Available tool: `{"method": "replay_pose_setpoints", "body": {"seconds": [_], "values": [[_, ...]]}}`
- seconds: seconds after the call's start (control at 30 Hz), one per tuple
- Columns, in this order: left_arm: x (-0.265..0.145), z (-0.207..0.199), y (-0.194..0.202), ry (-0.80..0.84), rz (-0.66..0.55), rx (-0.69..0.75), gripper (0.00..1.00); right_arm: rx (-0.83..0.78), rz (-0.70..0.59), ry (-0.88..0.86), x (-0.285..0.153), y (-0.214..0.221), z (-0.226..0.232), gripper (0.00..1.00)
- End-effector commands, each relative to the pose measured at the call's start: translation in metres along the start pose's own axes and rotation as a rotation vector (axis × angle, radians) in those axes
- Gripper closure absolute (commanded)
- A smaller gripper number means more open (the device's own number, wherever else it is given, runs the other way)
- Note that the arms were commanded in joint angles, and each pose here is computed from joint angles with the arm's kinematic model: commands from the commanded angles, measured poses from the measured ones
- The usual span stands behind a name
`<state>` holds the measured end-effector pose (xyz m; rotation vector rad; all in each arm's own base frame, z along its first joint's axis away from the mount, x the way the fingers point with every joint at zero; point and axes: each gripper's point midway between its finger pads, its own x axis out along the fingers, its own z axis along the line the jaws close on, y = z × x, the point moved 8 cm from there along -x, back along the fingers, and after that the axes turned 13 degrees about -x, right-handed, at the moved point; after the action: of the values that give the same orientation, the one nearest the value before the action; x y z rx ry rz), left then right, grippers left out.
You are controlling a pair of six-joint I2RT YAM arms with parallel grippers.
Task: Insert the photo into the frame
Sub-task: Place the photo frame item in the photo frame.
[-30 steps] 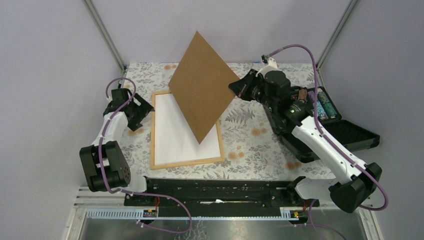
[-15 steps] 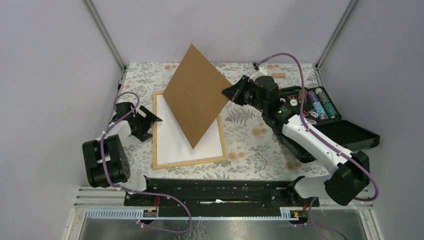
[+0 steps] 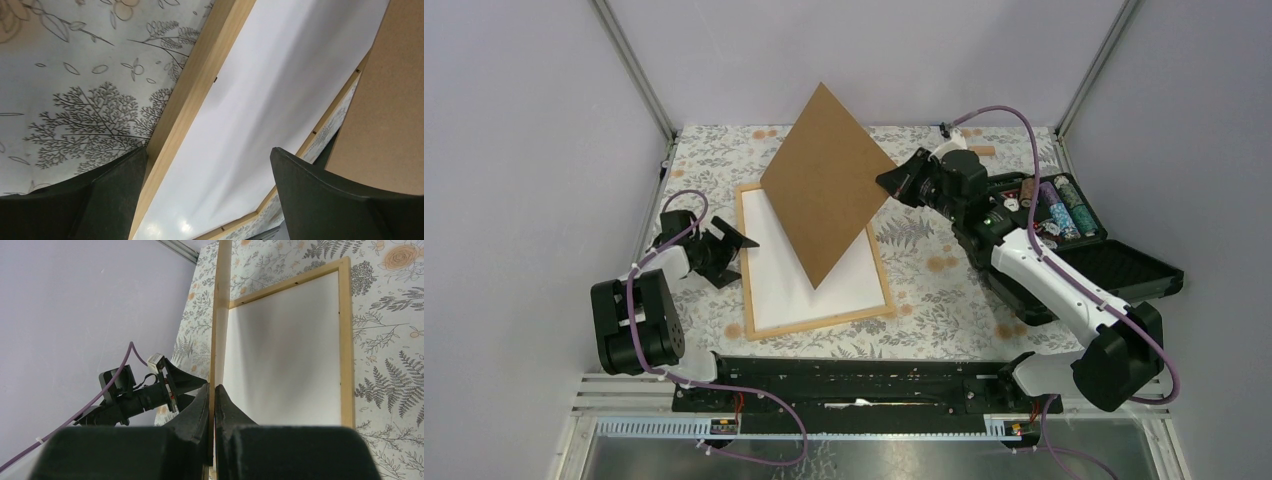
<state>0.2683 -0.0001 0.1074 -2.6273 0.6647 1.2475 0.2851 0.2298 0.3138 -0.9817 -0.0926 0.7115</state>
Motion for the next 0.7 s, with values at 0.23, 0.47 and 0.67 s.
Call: {"method": "replay_pose_setpoints", "body": {"seconds": [0.23,0.47,0.67], "values": [[-0.014,-0.022,0.014,0.160,0.058,0.079,0.02,-0.031,-0.149,-0.191,-0.013,-0.022,0.023,1.00],[-0.009,-0.018,0.015,0.150,0.081,0.073,0.02,-0.005,-0.139,-0.200,-0.007,-0.007,0.014,1.00],[-0.005,-0.012,0.015,0.126,0.074,0.070,0.02,0.018,-0.128,-0.205,0.001,0.006,0.006,1.00]]}}
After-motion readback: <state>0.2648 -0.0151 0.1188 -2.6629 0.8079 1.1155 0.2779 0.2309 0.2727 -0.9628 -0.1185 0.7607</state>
